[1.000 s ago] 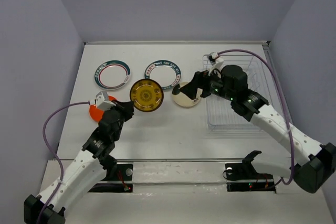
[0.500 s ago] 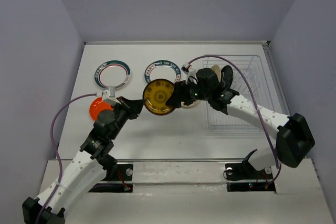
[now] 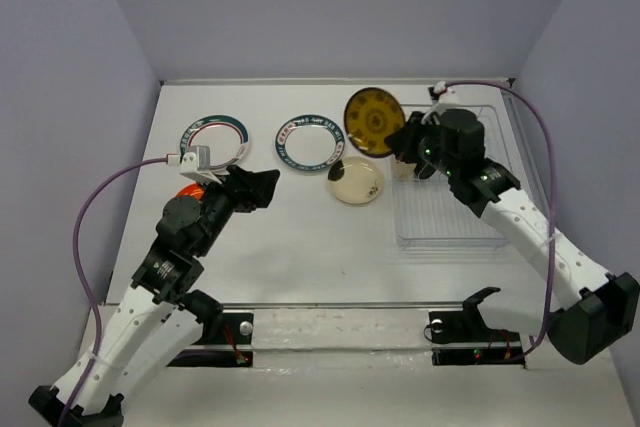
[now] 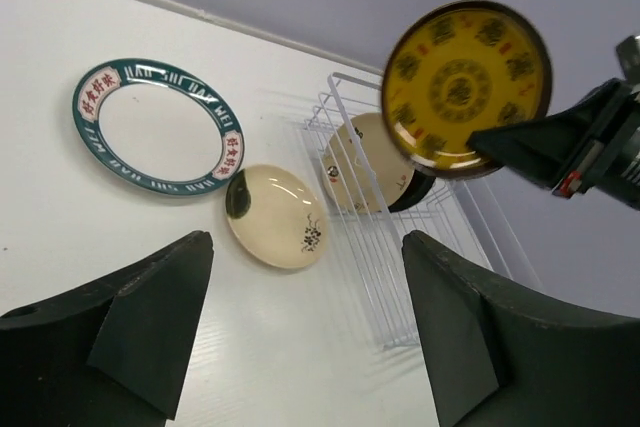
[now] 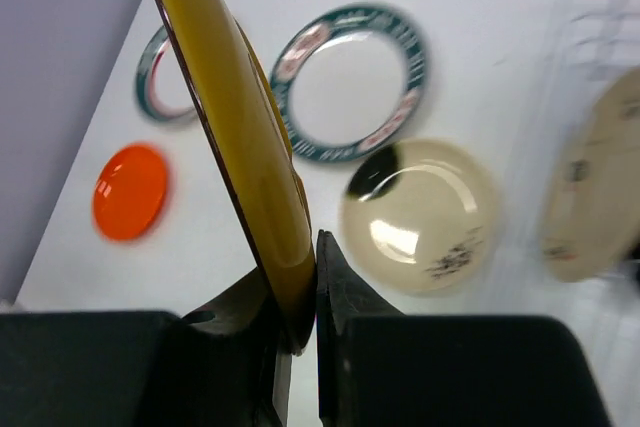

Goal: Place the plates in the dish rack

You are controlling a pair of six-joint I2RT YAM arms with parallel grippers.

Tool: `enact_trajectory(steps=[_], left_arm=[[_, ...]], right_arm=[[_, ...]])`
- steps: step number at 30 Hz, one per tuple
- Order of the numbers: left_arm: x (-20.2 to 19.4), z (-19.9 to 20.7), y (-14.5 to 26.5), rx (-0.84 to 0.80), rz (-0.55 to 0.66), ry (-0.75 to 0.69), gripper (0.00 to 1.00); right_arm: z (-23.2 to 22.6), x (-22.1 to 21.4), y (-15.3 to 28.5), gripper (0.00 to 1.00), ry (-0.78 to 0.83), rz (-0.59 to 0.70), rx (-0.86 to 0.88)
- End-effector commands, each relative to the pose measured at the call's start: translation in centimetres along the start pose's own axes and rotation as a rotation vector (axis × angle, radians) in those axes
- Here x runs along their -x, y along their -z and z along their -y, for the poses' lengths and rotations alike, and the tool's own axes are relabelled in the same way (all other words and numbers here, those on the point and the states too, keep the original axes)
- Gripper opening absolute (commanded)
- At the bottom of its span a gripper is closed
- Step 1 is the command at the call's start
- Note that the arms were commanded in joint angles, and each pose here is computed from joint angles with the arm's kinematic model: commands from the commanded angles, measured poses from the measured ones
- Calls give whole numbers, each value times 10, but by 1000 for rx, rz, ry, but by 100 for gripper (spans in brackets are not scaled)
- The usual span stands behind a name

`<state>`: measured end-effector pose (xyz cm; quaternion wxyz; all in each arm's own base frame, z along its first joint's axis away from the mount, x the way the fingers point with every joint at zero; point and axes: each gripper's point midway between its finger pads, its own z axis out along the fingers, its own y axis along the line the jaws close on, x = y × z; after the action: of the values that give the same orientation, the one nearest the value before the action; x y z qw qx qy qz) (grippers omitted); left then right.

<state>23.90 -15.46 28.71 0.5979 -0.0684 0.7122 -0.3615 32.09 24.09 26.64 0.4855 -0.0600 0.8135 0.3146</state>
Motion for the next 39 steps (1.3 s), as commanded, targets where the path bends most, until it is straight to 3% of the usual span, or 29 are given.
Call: enact_trajectory(steps=[1, 4, 8, 15, 29, 39], left_arm=[[4, -5, 5, 41, -30, -96, 87], [3, -4, 8, 32, -50, -124, 88], [8, -15, 14, 93, -45, -184, 89], [10, -35, 19, 195, -21, -173, 90], [4, -41, 17, 222, -42, -169, 89], [1, -47, 13, 254, -58, -166, 89]], right_arm=[[62, 98, 62, 7, 24, 289, -294], [112, 117, 93, 7, 92, 345, -618], [151, 126, 117, 7, 170, 323, -900], [182, 109, 92, 7, 175, 188, -1022], [199, 43, 37, 7, 59, -13, -942], [220, -5, 34, 7, 40, -112, -1001]])
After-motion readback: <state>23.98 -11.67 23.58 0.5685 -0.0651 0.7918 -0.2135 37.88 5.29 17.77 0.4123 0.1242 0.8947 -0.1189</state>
